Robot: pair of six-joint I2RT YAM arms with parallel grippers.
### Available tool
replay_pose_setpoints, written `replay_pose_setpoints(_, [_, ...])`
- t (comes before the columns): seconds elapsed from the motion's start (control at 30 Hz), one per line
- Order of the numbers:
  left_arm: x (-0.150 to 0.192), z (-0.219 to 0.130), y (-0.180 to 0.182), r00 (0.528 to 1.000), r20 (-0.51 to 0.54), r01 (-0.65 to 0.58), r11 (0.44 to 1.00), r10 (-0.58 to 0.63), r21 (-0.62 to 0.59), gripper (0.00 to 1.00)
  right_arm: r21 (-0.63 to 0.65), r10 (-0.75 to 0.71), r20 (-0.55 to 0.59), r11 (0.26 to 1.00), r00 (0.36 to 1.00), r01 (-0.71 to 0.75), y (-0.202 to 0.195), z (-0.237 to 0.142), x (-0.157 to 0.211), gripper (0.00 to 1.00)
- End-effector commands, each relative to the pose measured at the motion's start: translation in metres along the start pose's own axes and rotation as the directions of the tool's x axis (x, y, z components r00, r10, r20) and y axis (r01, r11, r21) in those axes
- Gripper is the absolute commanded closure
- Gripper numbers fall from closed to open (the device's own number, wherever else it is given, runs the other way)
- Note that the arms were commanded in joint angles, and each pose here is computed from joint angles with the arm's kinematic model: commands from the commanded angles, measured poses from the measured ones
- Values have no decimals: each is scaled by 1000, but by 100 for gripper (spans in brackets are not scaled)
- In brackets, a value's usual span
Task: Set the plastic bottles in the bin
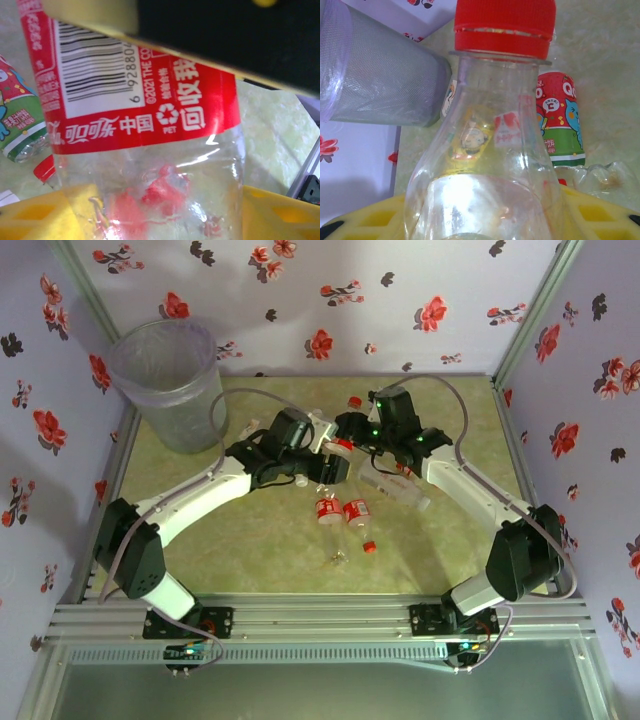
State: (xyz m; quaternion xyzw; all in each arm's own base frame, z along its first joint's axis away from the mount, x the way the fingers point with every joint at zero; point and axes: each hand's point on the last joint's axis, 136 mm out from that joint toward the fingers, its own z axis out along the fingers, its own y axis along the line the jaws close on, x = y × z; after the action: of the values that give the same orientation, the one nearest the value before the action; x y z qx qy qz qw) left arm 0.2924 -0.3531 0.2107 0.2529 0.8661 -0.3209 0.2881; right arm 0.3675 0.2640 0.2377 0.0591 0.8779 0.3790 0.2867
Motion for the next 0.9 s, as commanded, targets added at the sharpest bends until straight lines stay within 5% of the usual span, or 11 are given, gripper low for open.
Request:
replay_pose_setpoints(0.0, [-14,-5,-6,999,39,-16,1000,16,-4,36,-36,-7,-7,999,1000,7,8,5,0,48])
replay_pose_setpoints(0.07, [-16,-6,-6,999,40,-16,1000,16,-8,38,-39,-17,-8,999,1000,16,10,4,0,44])
replay_pose_setpoints(0.17, [-22,-10,-4,999,45,-8,1000,9,-20,42,-41,-38,-10,998,999,37,12,2,-3,21])
replay_pose_setpoints(0.33, [-39,-28,4,997,78,6,999,-3,-40,49,-38,-43,28,998,999,44,8,-17,-21,1])
replay_pose_setpoints(0.57, [-86,-90,34,990,138,-19,991,38,-135,52,59,58,167,996,984,-68,-46,-70,-58,1])
replay_pose_setpoints(0.87, [-176,-220,145,924,382,161,913,-5,-375,66,141,95,46,985,994,-100,-90,-56,-11,2])
